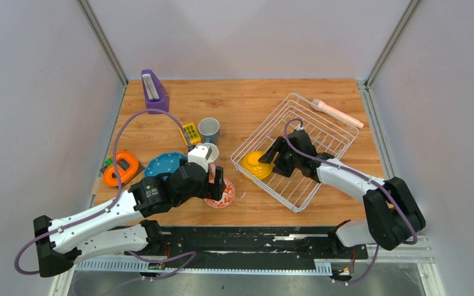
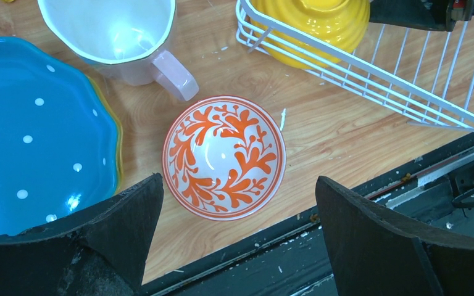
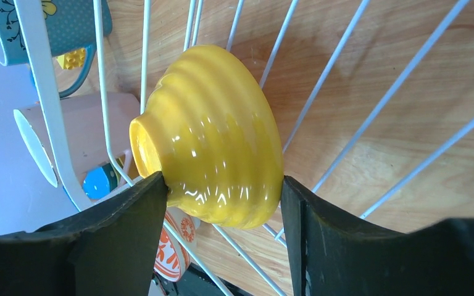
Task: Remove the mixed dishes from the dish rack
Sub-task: Pick up the bowl from the dish rack, then place the bowl in the bowl.
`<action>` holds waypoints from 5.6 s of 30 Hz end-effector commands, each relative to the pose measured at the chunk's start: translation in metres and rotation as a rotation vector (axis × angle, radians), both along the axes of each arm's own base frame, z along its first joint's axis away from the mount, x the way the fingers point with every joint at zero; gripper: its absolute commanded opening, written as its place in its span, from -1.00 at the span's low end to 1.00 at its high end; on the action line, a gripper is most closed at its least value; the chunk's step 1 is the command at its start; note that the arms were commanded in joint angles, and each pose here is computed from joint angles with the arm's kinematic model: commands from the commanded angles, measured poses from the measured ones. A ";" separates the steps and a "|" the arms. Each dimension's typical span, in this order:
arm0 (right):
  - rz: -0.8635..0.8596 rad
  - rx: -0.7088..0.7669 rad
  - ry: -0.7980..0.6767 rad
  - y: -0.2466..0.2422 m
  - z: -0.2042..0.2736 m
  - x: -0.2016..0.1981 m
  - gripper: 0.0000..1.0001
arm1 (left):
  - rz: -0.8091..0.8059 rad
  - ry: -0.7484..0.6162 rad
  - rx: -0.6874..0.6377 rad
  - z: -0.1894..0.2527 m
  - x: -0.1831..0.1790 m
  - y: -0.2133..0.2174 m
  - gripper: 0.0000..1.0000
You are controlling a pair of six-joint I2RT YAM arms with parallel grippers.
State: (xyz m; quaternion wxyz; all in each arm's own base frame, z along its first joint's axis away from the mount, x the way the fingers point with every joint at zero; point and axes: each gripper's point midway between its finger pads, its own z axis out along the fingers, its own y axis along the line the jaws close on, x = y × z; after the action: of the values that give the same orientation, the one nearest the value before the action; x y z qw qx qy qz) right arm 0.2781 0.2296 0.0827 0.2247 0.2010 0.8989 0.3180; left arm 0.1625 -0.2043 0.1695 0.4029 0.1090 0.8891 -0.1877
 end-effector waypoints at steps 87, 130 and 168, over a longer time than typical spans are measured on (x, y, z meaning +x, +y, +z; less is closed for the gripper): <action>0.174 0.573 -0.653 -0.013 0.227 -0.097 0.82 | -0.653 -0.236 -1.111 0.193 -0.032 -0.112 -1.00; -0.307 0.022 -0.615 -0.111 0.152 -0.048 1.00 | -0.211 0.259 0.006 0.002 -0.025 -0.032 -1.00; -0.375 -0.033 -0.611 -0.129 0.144 -0.049 1.00 | -0.167 0.311 0.429 -0.067 -0.023 -0.062 -0.38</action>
State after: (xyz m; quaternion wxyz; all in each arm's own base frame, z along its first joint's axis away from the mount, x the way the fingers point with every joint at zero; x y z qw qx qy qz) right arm 0.2288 0.1066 0.2085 0.5201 0.2537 0.7578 0.3014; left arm 0.1373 -0.2595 0.0918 0.1991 0.2400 0.9492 -0.0414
